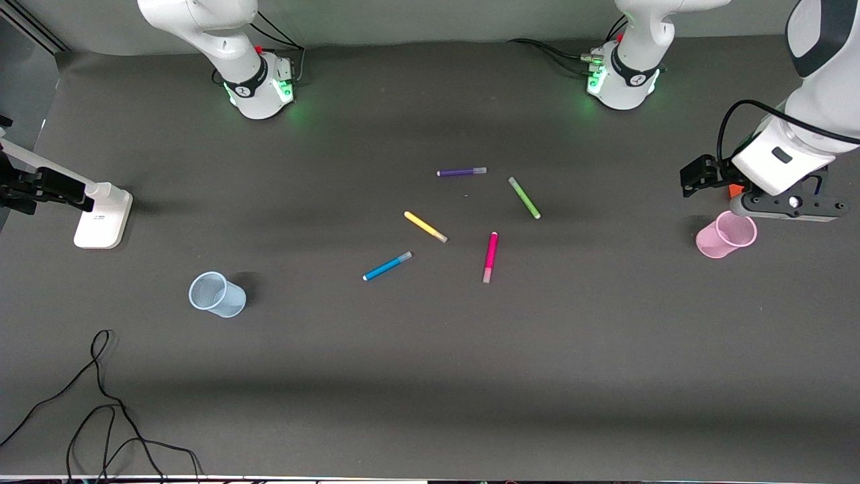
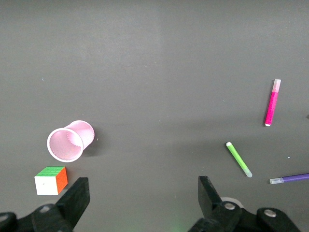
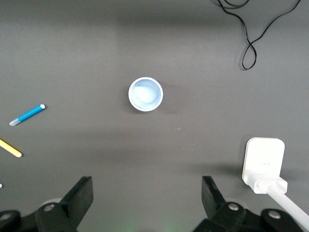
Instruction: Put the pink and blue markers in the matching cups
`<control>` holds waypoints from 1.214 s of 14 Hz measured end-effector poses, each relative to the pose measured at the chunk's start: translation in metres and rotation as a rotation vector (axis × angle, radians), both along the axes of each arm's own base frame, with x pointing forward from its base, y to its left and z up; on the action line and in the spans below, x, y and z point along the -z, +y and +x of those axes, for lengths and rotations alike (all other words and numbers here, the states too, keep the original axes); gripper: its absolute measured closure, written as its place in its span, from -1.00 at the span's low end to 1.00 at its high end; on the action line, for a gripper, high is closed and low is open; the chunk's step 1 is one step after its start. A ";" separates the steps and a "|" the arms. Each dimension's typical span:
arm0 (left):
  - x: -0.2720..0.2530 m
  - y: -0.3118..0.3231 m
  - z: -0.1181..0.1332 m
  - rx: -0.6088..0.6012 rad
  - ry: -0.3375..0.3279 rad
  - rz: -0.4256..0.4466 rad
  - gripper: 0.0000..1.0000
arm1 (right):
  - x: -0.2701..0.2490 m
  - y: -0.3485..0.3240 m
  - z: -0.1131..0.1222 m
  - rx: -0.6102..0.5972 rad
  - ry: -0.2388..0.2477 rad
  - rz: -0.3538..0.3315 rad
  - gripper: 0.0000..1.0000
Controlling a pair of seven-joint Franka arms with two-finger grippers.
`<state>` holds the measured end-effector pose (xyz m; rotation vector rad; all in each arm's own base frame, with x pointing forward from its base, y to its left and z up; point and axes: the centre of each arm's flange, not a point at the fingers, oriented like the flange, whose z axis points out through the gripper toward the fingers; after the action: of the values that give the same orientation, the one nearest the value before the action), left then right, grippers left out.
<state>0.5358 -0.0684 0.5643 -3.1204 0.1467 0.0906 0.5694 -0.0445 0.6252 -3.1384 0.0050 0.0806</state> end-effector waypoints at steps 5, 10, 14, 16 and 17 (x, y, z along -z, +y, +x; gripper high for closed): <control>0.000 -0.001 0.000 0.001 0.002 0.000 -1.00 | 0.007 0.053 0.001 0.082 0.014 -0.003 -1.00; 0.000 -0.001 0.000 0.002 0.002 0.000 -1.00 | 0.014 0.152 -0.006 0.341 0.021 -0.021 -1.00; 0.001 -0.001 0.000 0.002 0.004 0.000 -1.00 | 0.029 0.234 -0.008 0.626 0.014 0.019 -1.00; 0.001 -0.001 0.000 0.003 0.004 0.000 -1.00 | 0.044 0.282 -0.010 0.743 0.000 0.026 -1.00; 0.001 -0.002 0.000 0.003 0.004 0.000 -1.00 | 0.053 0.305 -0.012 0.796 -0.005 0.029 -1.00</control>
<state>0.5358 -0.0699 0.5632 -3.1202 0.1510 0.0964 0.5576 0.2609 0.5724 -2.8476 1.2012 0.0638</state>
